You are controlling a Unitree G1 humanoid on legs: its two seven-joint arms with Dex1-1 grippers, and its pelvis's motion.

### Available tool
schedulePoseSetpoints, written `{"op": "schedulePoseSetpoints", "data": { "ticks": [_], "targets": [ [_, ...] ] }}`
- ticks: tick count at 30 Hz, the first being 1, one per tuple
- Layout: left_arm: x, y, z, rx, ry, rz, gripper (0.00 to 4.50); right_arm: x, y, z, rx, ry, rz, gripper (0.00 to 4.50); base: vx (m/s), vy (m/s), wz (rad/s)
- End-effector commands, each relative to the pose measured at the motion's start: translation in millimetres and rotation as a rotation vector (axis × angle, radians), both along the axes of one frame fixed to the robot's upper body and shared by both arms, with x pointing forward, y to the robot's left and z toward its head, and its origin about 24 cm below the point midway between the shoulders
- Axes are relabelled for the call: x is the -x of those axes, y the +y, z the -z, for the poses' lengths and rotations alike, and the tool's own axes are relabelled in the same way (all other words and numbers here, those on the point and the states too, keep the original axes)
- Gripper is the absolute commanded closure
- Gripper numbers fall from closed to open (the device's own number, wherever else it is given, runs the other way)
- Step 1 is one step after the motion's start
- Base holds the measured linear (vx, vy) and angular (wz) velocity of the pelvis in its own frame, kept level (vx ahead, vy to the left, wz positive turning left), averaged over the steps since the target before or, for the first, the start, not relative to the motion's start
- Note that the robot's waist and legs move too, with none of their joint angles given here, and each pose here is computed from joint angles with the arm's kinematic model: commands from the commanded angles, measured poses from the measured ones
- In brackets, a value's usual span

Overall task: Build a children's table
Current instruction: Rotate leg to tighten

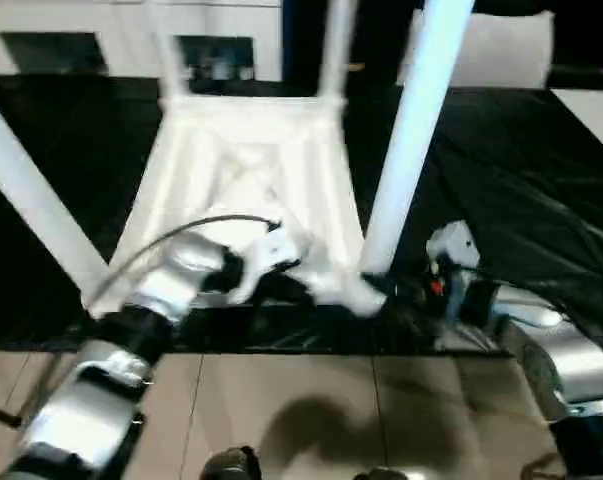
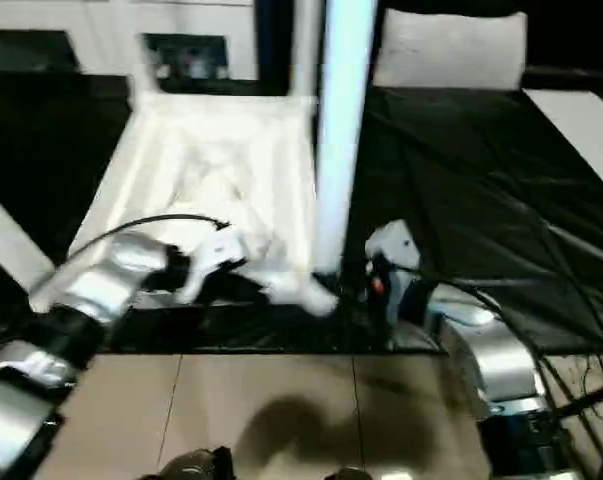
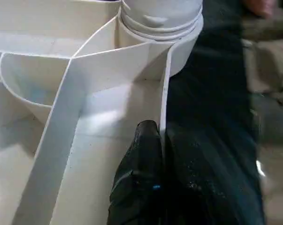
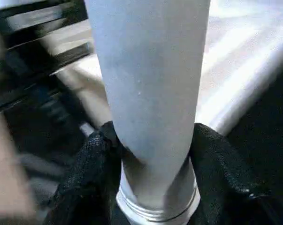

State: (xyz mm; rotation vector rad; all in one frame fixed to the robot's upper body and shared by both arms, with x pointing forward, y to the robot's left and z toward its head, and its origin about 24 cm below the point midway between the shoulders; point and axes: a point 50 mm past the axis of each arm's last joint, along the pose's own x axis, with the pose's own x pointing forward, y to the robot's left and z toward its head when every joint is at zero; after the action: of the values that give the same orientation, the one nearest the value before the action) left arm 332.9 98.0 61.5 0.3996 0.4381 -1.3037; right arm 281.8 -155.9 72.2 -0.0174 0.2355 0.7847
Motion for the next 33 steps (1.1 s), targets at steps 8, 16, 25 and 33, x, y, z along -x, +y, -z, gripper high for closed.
{"op": "schedulePoseSetpoints", "data": {
  "ticks": [8, 16, 25, 33],
  "targets": [
    [-11.3, -65, -13.6, 0.120, -0.166, -0.248, 4.50, -7.1, 87.7, 19.7, -0.061, 0.135, 0.180, 2.61, 0.000, 0.000, 0.00],
    [-12.5, -50, -10.0, 0.073, -0.198, -0.246, 4.50, -1.7, 70.7, 10.5, -0.122, 0.059, 0.212, 1.85, 0.000, 0.000, 0.00],
    [-3.9, -21, -7.4, 0.046, -0.206, -0.020, 4.50, 11.7, 12.9, -9.5, -0.104, -0.069, 0.022, 1.01, 0.000, 0.000, 0.00],
    [14.0, -6, -4.3, 0.036, -0.112, 0.274, 4.50, 25.0, -14.6, -26.0, -0.049, -0.062, -0.281, 0.83, 0.006, -0.002, 0.00]
  ]
}}
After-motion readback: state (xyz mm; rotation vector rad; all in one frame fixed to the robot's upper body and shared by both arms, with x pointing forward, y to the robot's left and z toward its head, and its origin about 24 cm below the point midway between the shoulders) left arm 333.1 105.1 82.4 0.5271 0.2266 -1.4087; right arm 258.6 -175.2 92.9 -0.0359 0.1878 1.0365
